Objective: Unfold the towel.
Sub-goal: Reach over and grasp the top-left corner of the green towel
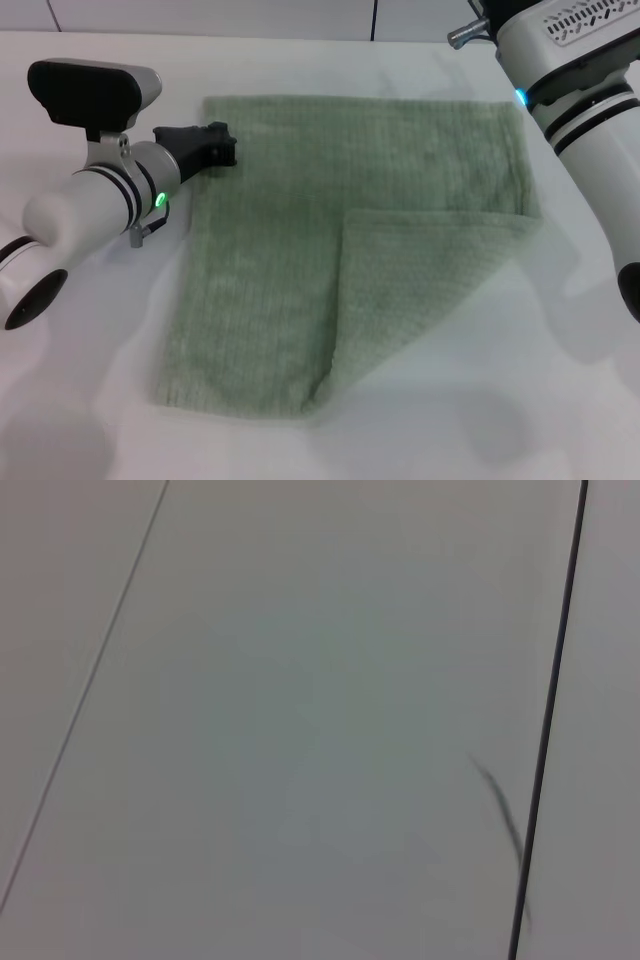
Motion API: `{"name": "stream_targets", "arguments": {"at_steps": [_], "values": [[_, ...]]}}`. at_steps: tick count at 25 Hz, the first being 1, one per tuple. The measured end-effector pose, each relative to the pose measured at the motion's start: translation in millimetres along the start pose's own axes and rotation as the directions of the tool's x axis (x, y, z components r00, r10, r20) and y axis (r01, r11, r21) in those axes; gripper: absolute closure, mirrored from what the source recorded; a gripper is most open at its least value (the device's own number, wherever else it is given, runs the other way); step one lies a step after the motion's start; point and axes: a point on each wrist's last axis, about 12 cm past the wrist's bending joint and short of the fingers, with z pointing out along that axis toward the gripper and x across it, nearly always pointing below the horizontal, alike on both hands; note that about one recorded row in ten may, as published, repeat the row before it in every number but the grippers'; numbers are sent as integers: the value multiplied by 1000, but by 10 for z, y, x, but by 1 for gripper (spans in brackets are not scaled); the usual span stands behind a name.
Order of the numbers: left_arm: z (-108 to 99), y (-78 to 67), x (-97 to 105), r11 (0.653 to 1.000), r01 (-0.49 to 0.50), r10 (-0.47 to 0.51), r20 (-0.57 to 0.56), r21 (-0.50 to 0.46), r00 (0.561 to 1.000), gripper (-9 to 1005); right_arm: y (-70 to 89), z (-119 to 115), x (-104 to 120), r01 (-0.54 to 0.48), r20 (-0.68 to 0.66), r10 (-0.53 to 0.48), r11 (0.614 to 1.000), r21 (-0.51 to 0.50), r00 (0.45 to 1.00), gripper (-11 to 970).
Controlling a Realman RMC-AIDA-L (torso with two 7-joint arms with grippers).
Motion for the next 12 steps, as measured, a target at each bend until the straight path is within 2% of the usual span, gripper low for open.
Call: {"name": "stream_targets", "arguments": {"at_steps": [6, 12], "values": [[-11, 9, 23, 1000, 4, -4, -2, -2, 1000, 998, 17, 17, -20, -14, 0, 14, 1000, -1, 1000, 142], [-10, -10, 9, 1000, 7, -7, 9, 7, 1000, 998, 85, 217, -139, -119, -93, 117, 993, -15, 989, 143]]}}
